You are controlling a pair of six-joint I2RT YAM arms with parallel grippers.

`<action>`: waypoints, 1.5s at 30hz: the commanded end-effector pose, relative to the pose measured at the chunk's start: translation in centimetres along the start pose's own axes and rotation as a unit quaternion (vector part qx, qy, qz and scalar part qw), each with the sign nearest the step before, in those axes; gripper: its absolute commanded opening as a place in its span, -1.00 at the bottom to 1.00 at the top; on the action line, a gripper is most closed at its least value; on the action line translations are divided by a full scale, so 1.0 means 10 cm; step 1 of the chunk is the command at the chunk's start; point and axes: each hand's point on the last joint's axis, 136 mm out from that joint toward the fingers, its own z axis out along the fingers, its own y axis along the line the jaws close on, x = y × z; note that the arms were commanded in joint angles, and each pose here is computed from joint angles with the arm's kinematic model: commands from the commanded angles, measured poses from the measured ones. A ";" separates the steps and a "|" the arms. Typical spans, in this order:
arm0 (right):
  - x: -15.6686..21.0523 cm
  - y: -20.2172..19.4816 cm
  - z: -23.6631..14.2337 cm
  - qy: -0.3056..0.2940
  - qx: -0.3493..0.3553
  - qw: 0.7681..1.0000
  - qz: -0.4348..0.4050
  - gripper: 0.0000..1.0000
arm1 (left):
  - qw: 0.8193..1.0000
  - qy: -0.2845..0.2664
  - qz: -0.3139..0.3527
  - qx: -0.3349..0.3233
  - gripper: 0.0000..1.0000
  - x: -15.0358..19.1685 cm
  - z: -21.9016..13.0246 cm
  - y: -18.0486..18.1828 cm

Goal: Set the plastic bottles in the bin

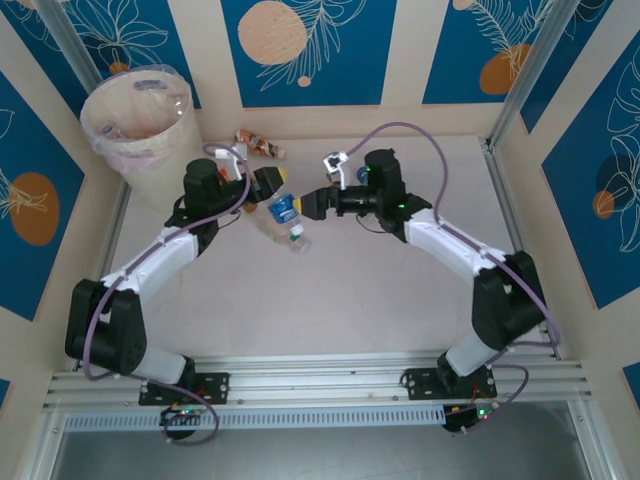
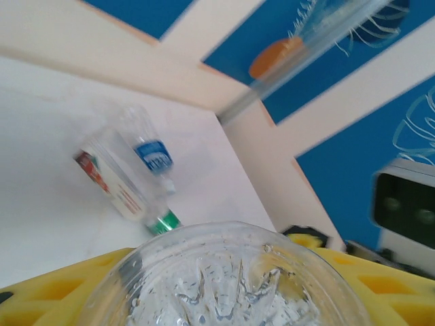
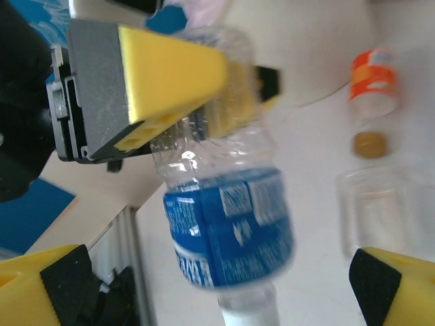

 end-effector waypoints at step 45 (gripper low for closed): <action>0.01 -1.28 -1.05 -0.178 0.354 0.906 0.145 0.99 | 0.709 -0.375 0.380 -0.461 0.06 -3.27 -1.88 0.41</action>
